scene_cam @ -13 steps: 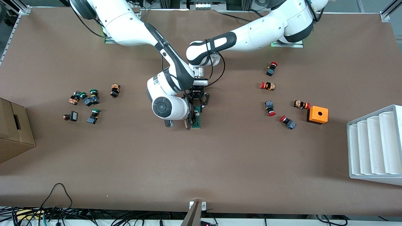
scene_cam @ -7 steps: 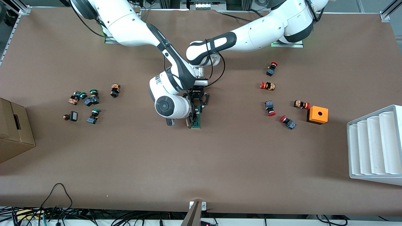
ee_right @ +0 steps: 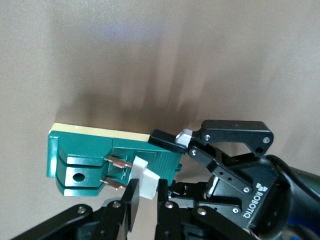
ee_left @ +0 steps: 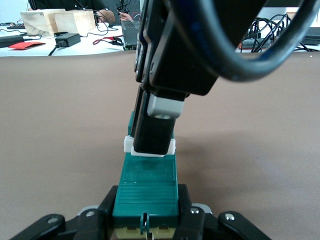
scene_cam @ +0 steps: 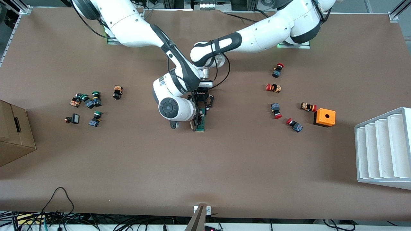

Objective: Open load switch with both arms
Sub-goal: 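Open the right gripper and draw the right arm back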

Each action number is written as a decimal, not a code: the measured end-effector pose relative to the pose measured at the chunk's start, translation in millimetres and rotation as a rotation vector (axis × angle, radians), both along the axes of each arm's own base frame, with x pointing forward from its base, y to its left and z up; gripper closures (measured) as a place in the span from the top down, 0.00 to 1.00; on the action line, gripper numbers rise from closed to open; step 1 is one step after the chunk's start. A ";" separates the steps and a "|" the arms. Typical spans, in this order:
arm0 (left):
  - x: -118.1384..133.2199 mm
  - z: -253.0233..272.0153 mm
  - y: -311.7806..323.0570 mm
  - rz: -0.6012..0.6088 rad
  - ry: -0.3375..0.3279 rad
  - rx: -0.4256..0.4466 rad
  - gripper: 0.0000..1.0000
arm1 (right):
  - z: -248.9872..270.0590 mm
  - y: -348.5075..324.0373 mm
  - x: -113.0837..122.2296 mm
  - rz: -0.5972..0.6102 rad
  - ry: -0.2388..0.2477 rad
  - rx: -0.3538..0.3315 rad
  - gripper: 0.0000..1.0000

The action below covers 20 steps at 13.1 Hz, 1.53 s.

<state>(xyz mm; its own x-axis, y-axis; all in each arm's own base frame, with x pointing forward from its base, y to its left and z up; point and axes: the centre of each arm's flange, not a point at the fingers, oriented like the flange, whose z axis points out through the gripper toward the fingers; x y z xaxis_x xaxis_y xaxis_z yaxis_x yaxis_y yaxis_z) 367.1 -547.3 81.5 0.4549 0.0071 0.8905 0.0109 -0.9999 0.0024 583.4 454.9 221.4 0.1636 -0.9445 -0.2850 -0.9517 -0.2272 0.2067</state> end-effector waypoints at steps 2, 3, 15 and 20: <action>0.0 0.0 0.0 0.000 0.000 0.000 0.50 | -1.1 -0.1 -0.4 0.000 -0.001 -0.001 0.22; 0.0 0.0 0.0 0.000 0.000 0.000 0.50 | -2.4 -0.2 -0.9 0.000 -0.003 -0.002 0.22; 0.0 -0.1 0.0 0.000 0.000 0.000 0.50 | -4.5 -2.2 -2.2 0.001 -0.040 -0.004 0.36; 0.1 -0.1 0.0 0.000 0.000 0.000 0.50 | 51.6 -31.9 26.0 0.000 -0.077 0.029 0.85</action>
